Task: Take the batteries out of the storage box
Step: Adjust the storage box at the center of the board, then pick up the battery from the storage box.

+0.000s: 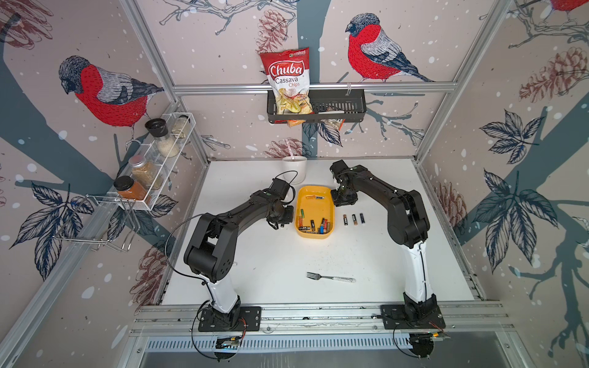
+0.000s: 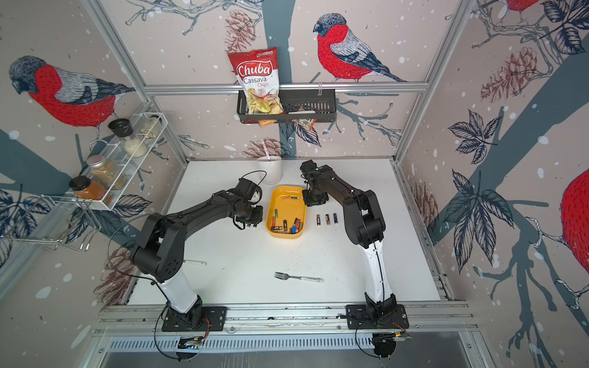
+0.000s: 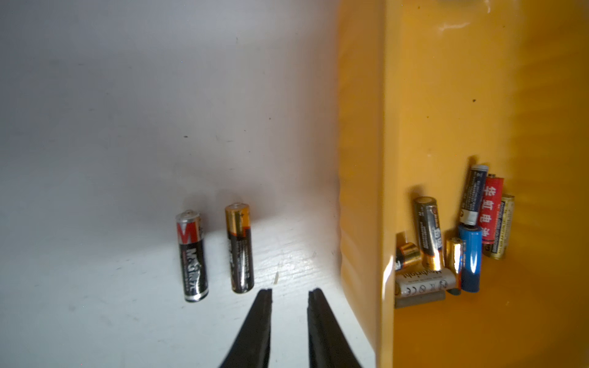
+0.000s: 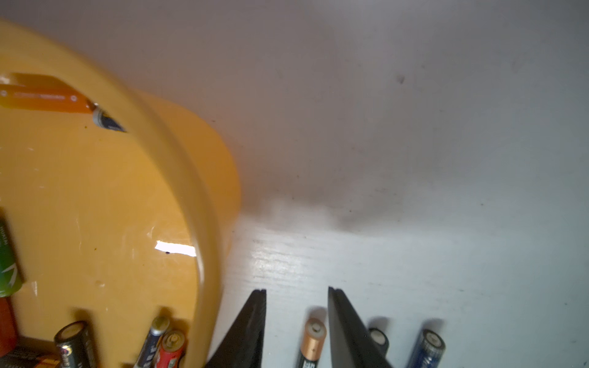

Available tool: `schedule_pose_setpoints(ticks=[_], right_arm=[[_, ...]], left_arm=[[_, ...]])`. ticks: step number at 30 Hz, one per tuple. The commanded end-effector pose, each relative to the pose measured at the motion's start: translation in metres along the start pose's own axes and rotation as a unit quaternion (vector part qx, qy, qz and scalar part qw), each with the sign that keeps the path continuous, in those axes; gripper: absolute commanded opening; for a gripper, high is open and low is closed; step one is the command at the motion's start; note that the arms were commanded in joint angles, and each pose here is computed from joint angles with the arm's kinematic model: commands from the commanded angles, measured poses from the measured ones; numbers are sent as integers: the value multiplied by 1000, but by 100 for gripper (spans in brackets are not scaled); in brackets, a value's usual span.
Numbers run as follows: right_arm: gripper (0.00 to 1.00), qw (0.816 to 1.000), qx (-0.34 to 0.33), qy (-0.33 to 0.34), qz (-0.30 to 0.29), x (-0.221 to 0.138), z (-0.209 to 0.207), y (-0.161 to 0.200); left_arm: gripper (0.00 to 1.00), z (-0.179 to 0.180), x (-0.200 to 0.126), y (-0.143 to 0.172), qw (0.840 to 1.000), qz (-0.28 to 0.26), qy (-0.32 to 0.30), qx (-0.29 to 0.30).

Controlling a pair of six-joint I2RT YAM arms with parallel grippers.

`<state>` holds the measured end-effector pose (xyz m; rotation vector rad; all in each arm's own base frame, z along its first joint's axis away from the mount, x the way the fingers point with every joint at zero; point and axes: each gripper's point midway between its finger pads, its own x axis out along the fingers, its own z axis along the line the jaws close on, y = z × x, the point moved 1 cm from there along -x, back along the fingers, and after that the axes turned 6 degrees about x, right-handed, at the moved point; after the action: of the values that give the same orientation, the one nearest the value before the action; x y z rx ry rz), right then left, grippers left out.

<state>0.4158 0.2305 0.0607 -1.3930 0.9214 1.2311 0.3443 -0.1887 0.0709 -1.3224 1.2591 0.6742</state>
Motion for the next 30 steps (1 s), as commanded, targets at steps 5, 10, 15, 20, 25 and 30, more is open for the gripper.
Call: schedule_pose_setpoints(ticks=[5, 10, 15, 20, 25, 30], right_arm=[[39, 1000, 0, 8, 5, -8, -3, 3], [39, 1000, 16, 14, -11, -27, -19, 0], [39, 999, 28, 13, -20, -37, -30, 0], [39, 999, 38, 0, -19, -39, -39, 4], [39, 998, 47, -9, -29, -47, -49, 3], [40, 998, 48, -15, -36, -59, -54, 3]], left_arm=[[26, 4, 0, 7, 1000, 9, -14, -11], [26, 13, -24, -5, 999, 4, -49, -25], [26, -9, -45, -25, 998, -6, -65, -7], [27, -40, -44, -32, 998, -7, -58, 6], [27, -64, -18, -25, 999, 15, -44, -3], [27, -83, 8, -21, 999, 27, -31, -2]])
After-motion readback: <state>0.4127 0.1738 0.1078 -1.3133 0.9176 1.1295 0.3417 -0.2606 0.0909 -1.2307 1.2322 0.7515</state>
